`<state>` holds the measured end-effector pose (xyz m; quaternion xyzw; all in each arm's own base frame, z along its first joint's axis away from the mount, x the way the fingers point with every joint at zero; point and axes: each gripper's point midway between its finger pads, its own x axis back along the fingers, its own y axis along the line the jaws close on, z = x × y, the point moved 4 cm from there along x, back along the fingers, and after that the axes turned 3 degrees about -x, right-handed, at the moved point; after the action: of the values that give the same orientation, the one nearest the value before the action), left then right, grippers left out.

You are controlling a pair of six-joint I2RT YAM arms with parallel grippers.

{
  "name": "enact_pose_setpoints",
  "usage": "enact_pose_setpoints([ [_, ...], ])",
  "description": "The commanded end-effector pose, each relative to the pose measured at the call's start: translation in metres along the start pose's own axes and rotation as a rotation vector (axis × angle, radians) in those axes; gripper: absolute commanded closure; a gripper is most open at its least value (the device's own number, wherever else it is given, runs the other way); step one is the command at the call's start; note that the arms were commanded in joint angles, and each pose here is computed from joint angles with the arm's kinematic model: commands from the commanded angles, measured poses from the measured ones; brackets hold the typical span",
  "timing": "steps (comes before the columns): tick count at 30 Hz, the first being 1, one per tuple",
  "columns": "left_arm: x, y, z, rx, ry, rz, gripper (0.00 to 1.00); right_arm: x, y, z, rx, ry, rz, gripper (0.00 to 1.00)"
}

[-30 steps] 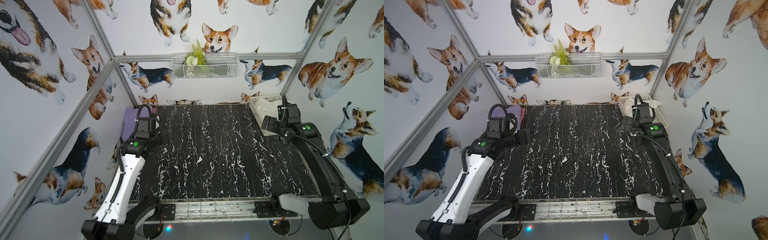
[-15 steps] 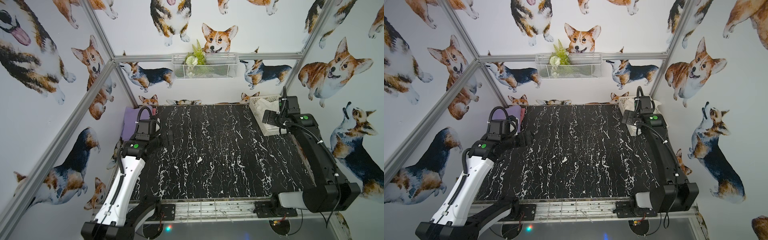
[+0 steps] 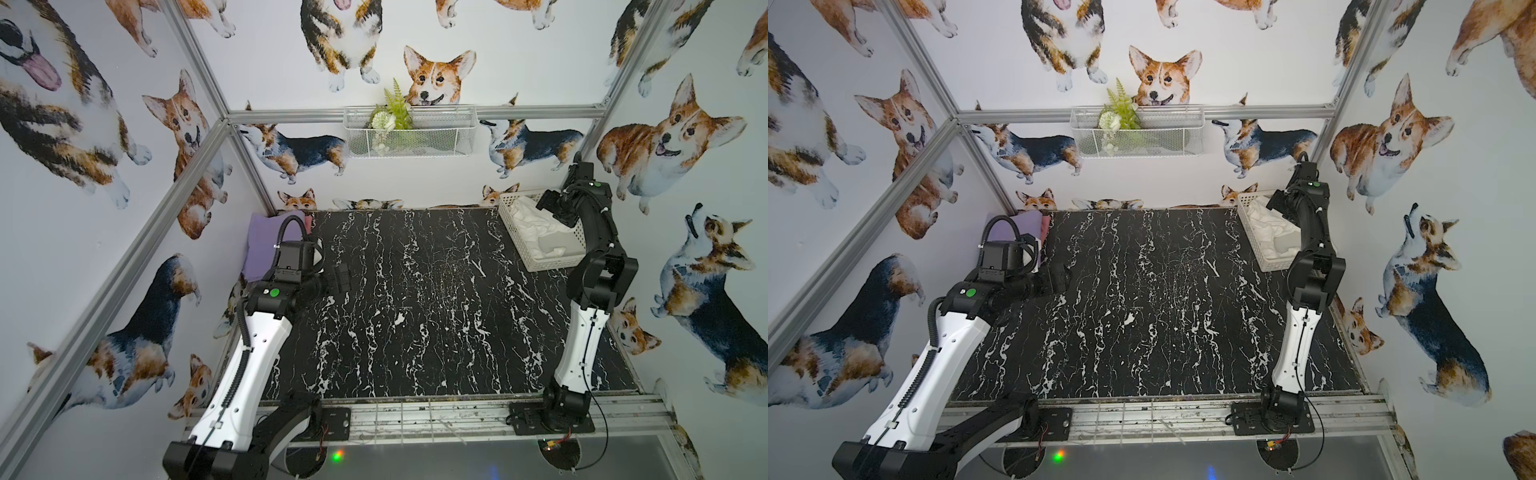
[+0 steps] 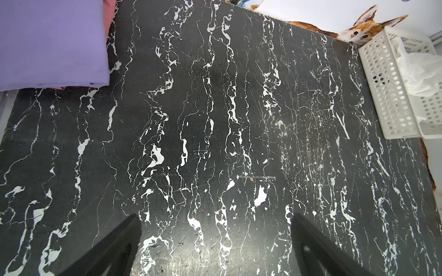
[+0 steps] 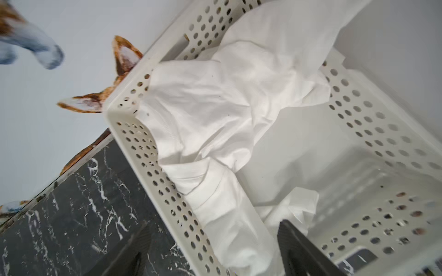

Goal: Fold and stack t-shirts
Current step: Pick up the T-shirt from the bin.

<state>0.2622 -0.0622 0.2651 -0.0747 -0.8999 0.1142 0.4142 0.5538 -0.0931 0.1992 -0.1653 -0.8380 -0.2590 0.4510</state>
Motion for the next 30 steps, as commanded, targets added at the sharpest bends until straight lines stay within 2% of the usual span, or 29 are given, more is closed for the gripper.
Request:
enact_pose_setpoints([
  [1, -0.001, -0.002, -0.001, 0.006, -0.015, 0.015, 0.0, -0.023, -0.003, 0.013, -0.034, 0.082, 0.007, 0.14],
  [9, -0.007, 0.002, 0.007, 0.0, 0.006, 0.0, 0.0, -0.066, -0.013, 0.024, -0.043, 0.123, 0.028, 0.14],
  [15, -0.014, -0.001, 0.008, 0.003, 0.023, 0.017, 0.0, -0.084, -0.022, 0.025, -0.082, 0.127, 0.038, 0.2],
  [16, -0.014, -0.001, 0.007, 0.002, 0.02, 0.016, 0.0, -0.086, -0.022, 0.025, -0.089, 0.128, 0.032, 0.25],
  [17, -0.013, -0.001, 0.006, 0.001, 0.018, 0.014, 0.0, -0.087, -0.021, 0.025, -0.098, 0.133, 0.026, 0.38],
  [20, -0.013, -0.002, 0.006, 0.004, 0.016, 0.015, 0.0, -0.084, -0.017, 0.022, -0.117, 0.126, 0.006, 0.92],
  [21, -0.013, -0.002, 0.006, 0.004, 0.015, 0.016, 0.0, -0.081, -0.015, 0.021, -0.12, 0.122, -0.002, 1.0],
  [25, -0.016, -0.003, 0.008, 0.007, 0.022, 0.022, 0.0, -0.058, -0.002, 0.016, -0.093, 0.093, -0.032, 1.0],
  [30, -0.02, -0.007, 0.008, 0.008, 0.015, 0.035, 0.0, 0.01, 0.031, 0.018, -0.016, 0.018, -0.076, 1.0],
])
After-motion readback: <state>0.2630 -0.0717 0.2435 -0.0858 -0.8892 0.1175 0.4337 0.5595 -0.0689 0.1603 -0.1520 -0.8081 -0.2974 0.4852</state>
